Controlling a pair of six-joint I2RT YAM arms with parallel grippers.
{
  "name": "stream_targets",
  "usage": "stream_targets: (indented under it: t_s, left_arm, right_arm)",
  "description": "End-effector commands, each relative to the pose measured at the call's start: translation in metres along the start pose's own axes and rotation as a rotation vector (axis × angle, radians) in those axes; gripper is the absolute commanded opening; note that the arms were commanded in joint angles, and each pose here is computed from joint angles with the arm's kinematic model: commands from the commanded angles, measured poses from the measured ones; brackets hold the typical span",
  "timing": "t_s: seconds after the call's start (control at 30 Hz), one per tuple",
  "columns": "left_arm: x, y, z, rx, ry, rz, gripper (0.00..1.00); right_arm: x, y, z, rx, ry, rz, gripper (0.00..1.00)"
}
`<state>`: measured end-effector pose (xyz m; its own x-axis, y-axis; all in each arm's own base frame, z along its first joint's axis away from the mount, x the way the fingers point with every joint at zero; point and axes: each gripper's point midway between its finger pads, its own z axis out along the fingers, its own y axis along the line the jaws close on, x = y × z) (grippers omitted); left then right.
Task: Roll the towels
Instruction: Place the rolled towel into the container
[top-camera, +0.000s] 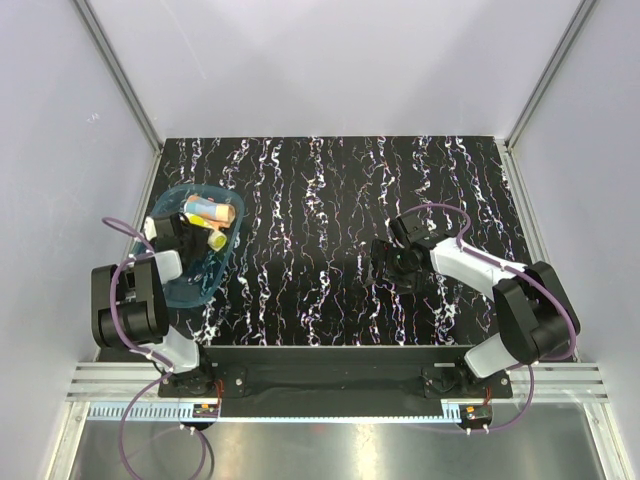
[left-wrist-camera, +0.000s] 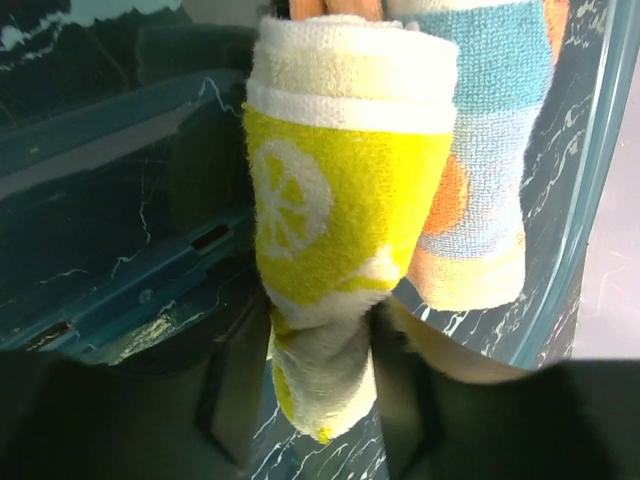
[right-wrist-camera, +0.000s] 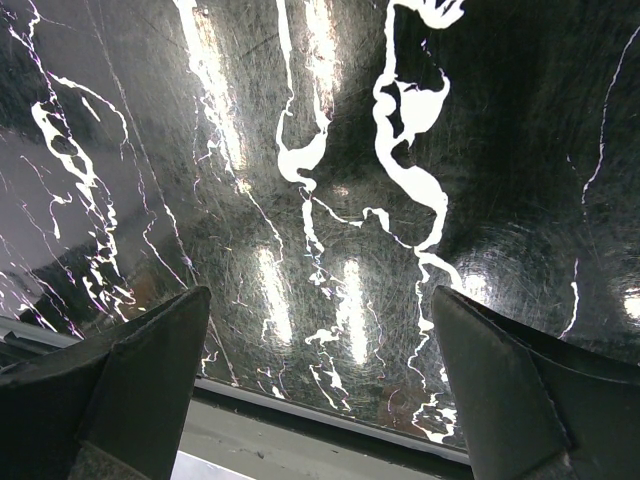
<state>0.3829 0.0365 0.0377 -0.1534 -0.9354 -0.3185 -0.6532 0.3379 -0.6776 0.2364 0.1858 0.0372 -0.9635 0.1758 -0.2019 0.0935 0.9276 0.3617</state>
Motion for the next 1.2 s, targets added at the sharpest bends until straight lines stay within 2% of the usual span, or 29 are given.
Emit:
stream_targets:
  t_s: [0.0, 0.13, 0.5, 0.6, 0.7, 1.17]
  left_arm:
    - [0.001, 0.0, -0.001, -0.016, 0.027, 0.028, 0.5]
    - [-0.003, -0.003, -0.006, -0.025, 0.02, 0.067, 0.56]
    - [-0.008, -0.015, -0.022, 0.001, 0.012, 0.124, 0.59]
    - [-0.008, -0.019, -0.021, 0.01, 0.031, 0.149, 0.67]
    - [-0.006, -0.02, -0.02, 0.012, 0.04, 0.159, 0.72]
    - [-0.014, -0.04, -0.033, 0.065, 0.022, 0.185, 0.79]
  right_arm:
    - [-0.012, 0.014, -0.007, -0.045, -0.029, -0.02, 1.0]
    - [-0.011, 0.016, -0.01, -0.054, -0.032, -0.022, 0.99]
    - [-0.011, 0.017, -0.022, -0.065, -0.054, -0.016, 0.99]
    - [-0.011, 0.019, -0.024, -0.071, -0.057, -0.012, 1.0]
    - [-0.01, 0.02, -0.026, -0.077, -0.057, -0.012, 0.99]
    - [-0.01, 0.016, -0.031, -0.06, -0.071, -0.019, 0.99]
